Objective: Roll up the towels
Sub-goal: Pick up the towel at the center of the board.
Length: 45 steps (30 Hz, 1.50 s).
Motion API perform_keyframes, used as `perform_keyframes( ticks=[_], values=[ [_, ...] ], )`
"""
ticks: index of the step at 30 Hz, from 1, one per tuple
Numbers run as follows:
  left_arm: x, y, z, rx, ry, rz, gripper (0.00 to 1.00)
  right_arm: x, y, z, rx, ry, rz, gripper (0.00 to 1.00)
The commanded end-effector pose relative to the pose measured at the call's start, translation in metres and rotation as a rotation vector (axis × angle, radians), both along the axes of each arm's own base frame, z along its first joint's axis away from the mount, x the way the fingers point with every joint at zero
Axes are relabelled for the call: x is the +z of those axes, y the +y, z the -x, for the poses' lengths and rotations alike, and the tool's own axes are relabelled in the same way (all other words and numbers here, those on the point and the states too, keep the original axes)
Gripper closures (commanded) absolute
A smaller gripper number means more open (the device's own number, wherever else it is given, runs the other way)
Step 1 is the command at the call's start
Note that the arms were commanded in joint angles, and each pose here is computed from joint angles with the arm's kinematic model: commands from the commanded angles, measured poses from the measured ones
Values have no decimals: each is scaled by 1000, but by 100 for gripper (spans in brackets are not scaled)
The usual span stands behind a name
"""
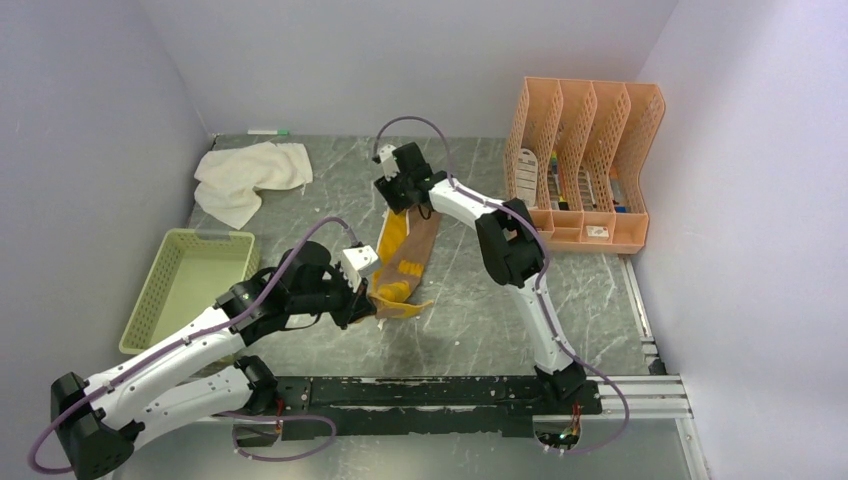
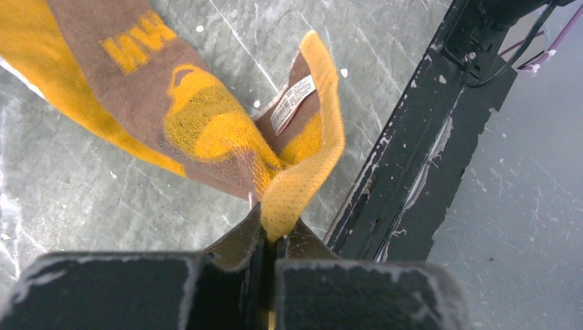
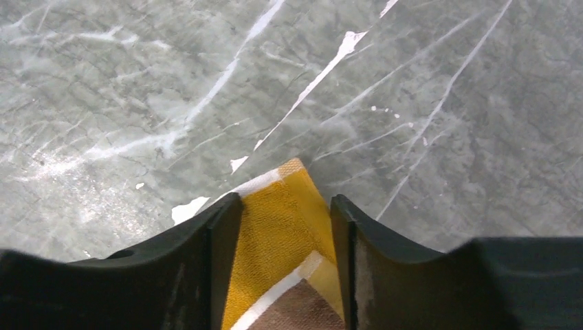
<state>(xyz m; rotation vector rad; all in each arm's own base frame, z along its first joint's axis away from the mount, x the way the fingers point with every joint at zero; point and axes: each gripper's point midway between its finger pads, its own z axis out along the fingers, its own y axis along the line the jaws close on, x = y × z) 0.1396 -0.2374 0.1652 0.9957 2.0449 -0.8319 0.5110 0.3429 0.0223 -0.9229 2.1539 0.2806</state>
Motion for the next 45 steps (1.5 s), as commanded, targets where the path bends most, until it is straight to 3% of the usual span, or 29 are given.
perform_keyframes(
  ticks=[1,6,7,11,13,16,22,25,29,32,35,37,38,39,40,45],
  values=[
    [16,-9,0,-28,-33,49,93,-27,-11,9,-8,29,96,58],
    [16,-8,0,-25,-33,47,93,-29,-14,21,0,50,80,96],
    [16,-8,0,-25,-34,47,93,-30,-15,22,0,61,70,100],
    [20,-5,-4,3,-52,40,93,-20,-19,22,-11,119,-51,100],
    [26,3,-14,62,-96,24,93,13,-23,14,-30,88,-129,100],
    [39,27,-38,187,-214,-50,93,80,-35,1,-79,-15,-243,100],
    [97,93,-90,502,-578,-187,93,251,-118,-12,-280,-303,-522,100],
    [130,107,-101,554,-758,-184,93,312,-167,10,-359,-410,-643,100],
    [155,117,-110,558,-960,-232,93,359,-199,54,-390,-494,-688,100],
    [158,116,-112,529,-1028,-268,93,381,-201,92,-358,-515,-729,100],
    [168,107,-105,469,-1037,-215,93,405,-208,131,-338,-553,-767,100],
    [183,108,-94,454,-1051,-134,77,415,-211,151,-325,-565,-780,100],
    [187,109,-88,448,-1051,-100,51,417,-211,159,-317,-563,-783,100],
    [189,112,-83,452,-1047,-73,6,417,-210,165,-311,-554,-785,100],
    [189,115,-79,462,-1030,-49,0,414,-208,169,-299,-532,-784,100],
    [176,136,-73,629,-873,51,0,384,-201,170,-287,-438,-753,100]
  ],
)
